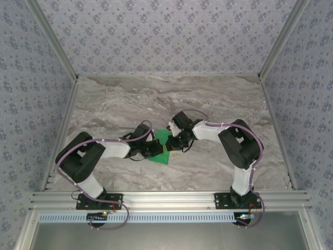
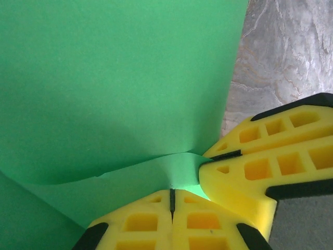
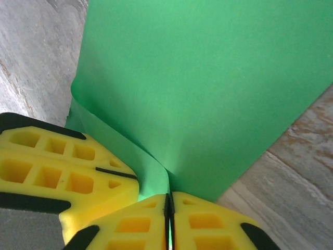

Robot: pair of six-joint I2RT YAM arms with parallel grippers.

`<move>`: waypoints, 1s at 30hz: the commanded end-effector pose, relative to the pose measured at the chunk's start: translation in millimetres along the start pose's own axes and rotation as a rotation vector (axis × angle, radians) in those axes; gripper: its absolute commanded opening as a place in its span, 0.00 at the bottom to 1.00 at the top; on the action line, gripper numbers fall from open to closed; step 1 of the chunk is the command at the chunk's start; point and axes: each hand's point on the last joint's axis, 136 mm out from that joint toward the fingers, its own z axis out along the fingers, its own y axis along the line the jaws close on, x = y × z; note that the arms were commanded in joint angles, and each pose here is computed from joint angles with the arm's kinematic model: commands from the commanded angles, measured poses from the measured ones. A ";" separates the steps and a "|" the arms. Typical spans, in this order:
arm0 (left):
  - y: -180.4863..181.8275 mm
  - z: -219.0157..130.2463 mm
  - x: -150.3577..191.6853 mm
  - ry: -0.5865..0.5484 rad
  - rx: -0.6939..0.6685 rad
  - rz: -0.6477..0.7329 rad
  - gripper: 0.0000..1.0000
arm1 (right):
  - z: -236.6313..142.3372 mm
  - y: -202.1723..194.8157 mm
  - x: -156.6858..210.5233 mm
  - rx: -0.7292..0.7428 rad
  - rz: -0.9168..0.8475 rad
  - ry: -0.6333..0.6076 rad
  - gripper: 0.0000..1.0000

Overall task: Fold a paper plane with a square sheet of paper (pick it up from the middle)
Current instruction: Fold the triangle a second time at the center of the table.

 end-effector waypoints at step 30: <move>31.0 4.5 15.7 0.041 -0.128 0.013 0.00 | 11.0 47.7 41.9 -0.060 0.064 -0.051 0.00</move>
